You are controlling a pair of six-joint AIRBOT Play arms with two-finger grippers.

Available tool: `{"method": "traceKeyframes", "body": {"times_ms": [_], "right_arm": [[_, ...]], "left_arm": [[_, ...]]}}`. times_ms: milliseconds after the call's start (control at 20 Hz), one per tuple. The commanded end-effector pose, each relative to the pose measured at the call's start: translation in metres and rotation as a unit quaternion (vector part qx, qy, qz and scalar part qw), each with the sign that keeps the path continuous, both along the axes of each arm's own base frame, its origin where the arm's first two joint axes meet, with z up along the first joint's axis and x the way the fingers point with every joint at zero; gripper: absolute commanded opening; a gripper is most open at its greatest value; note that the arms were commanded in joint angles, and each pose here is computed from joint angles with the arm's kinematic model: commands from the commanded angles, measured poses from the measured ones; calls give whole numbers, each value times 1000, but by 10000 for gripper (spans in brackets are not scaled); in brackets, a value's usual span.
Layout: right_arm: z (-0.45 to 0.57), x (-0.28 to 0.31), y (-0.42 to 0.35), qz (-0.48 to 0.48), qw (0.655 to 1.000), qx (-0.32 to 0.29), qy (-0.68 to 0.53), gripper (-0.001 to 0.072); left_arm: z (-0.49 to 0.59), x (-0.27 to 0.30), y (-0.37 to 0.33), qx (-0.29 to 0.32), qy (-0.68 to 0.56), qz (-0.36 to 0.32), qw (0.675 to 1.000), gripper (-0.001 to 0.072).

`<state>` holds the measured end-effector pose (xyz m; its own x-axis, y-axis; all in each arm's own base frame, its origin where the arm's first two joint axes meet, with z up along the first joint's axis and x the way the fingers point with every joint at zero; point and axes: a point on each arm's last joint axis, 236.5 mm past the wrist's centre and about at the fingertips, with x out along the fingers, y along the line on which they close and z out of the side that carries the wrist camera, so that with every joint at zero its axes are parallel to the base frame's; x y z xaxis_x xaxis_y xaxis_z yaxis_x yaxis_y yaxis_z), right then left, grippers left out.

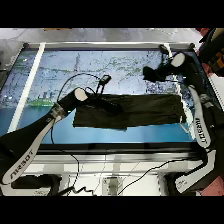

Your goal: Fold the clothes and pants, and hang the long-sleeved shirts on hangers.

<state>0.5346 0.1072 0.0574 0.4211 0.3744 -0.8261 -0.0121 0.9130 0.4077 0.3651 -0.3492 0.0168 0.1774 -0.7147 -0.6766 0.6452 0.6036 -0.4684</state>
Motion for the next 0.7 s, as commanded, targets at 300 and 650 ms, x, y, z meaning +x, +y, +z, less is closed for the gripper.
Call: {"method": "traceKeyframes", "body": {"times_ms": [300,650], "right_arm": [[-9,-35,-86,29,996,-65,53,29],[-11,-46,-77,55,994,-60,72,30]], "left_arm": [[32,75,220,126,-51,164,977,695],[-46,45,339,134,133,224,956,695]]}}
